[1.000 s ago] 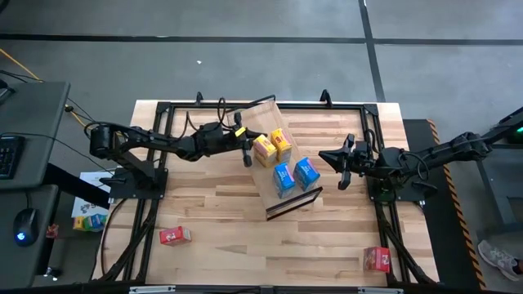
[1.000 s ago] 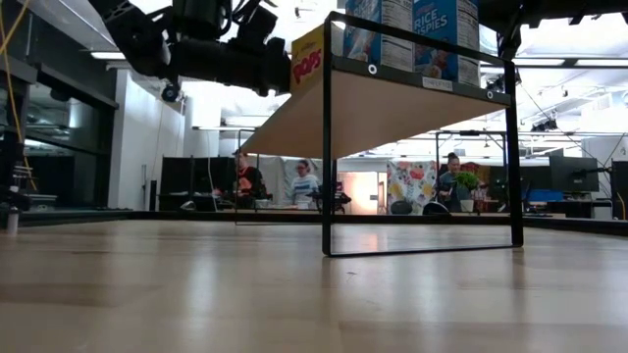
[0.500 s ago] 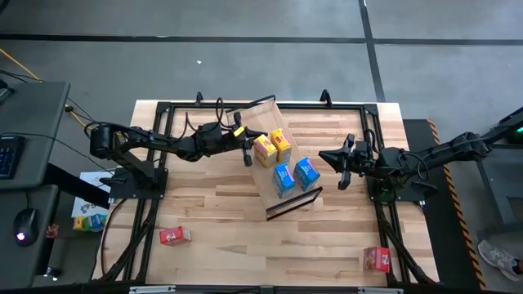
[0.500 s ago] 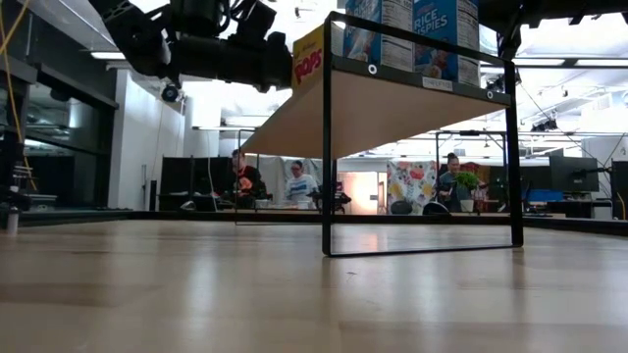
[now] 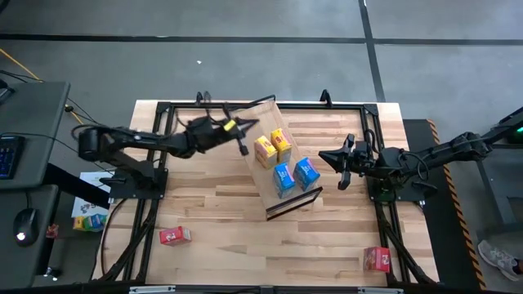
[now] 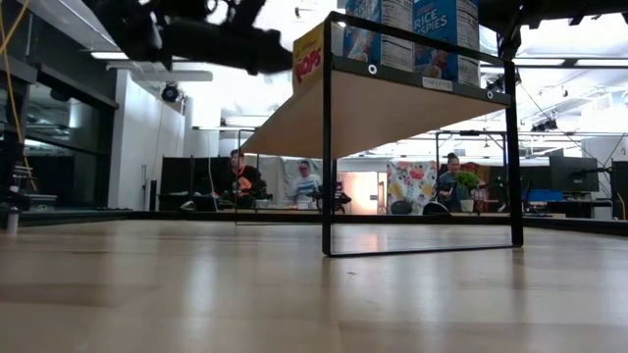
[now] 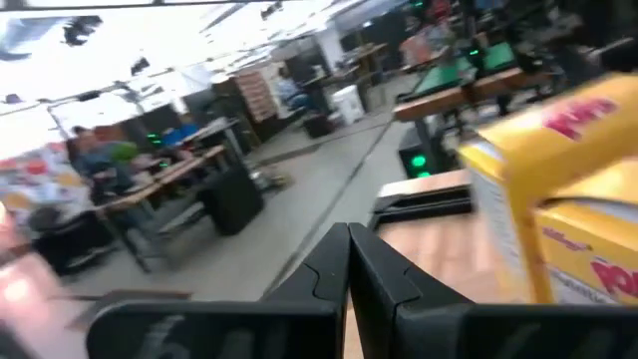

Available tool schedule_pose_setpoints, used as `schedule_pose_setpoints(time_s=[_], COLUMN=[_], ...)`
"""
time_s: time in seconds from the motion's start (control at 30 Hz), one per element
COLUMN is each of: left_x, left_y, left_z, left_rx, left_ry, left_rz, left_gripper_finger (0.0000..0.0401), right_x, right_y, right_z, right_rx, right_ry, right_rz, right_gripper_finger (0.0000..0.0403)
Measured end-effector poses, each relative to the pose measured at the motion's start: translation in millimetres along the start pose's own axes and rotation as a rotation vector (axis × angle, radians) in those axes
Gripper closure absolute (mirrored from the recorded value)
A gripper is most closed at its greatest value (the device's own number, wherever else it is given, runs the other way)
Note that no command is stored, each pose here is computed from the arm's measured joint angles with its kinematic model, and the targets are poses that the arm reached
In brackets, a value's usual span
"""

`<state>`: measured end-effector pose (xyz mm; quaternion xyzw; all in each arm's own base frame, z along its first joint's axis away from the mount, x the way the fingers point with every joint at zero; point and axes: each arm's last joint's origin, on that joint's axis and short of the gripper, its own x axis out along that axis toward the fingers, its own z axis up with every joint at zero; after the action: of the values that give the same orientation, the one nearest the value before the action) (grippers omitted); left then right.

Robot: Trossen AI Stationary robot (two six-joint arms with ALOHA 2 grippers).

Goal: Stack cereal on shelf
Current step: Put the right red cereal box on the shelf

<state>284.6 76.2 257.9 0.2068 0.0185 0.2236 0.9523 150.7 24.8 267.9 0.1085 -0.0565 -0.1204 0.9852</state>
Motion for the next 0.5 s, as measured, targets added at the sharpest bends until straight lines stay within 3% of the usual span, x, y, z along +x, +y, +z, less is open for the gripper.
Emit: schedule_pose_setpoints(time_s=[0.2,0.3,0.5], left_x=[-44.2,-71.2,-123.5], left_y=[30.5,37.2,23.8], left_z=[35.1,45.3,27.0], left_rx=[-0.026,-0.093,-0.199], left_ry=[0.027,0.037,-0.079], left_rz=[0.012,-0.080,-0.196], left_gripper_finger=[0.0401,0.0401,0.0401], right_x=[0.0,0.0,0.0], right_y=[0.0,0.0,0.1], right_z=[-0.1,-0.1,0.9], right_rx=[-0.008,-0.008,-0.003], right_ry=[0.001,0.000,-0.009], right_rz=[0.000,0.000,0.001], right_gripper_finger=[0.0391,0.0391,0.0391])
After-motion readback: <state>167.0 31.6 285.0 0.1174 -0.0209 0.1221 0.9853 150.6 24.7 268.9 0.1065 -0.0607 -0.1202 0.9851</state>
